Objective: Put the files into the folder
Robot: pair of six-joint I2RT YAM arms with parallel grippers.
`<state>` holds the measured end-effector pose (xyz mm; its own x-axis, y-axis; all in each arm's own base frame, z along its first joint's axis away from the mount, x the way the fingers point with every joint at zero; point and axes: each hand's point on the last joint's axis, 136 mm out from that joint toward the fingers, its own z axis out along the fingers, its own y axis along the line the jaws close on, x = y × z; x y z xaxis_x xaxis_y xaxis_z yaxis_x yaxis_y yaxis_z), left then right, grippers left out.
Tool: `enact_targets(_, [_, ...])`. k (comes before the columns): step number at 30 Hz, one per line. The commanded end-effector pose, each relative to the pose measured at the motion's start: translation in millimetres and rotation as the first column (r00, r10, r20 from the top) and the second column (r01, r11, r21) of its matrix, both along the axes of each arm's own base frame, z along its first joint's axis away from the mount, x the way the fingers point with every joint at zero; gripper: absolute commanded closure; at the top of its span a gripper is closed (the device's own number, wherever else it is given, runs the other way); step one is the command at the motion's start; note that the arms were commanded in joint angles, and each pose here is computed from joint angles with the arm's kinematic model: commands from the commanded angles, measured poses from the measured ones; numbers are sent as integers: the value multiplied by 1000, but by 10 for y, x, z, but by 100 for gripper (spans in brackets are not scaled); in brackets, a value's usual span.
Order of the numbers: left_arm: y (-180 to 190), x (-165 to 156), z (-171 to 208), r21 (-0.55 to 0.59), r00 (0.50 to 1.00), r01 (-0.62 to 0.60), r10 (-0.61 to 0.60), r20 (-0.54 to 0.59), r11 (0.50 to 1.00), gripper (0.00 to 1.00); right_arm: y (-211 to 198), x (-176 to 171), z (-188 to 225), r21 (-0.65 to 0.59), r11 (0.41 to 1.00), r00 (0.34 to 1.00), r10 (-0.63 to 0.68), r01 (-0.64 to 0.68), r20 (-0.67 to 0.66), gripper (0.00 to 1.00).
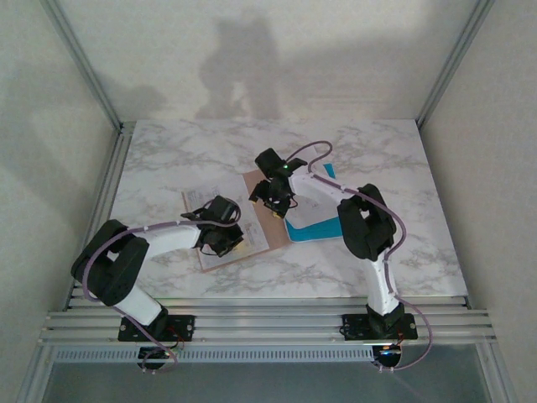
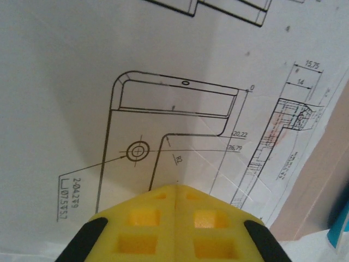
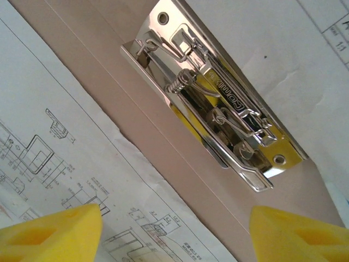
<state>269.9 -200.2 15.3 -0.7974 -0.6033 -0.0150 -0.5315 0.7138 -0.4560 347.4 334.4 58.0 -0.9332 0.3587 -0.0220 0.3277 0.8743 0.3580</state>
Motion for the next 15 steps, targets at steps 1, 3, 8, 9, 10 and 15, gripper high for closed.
enact_targets(1, [49,-94,-110,20,999,-11,11,-35,1000,100,27,-36,-91,-33,999,999,-17,16,-34,28])
enact_targets(3, [51,-96,-119,20,999,-13,13,-35,1000,100,43,-20,-133,-38,999,999,-20,18,-42,28])
enact_targets(8, [59,-91,-118,24,999,-15,16,-32,1000,100,38,54,-179,-75,997,999,-23,21,-29,28])
enact_targets(9, [64,-96,-120,26,999,-16,17,-34,1000,100,20,63,-205,-91,996,999,-23,20,-29,28])
enact_targets(10, [67,-97,-122,28,999,-16,17,-35,999,100,6,65,-230,-103,995,999,-21,18,-31,29])
enact_targets(15, [79,-100,-114,30,999,-21,22,-32,999,100,-61,68,-378,-148,989,999,-20,14,-39,30])
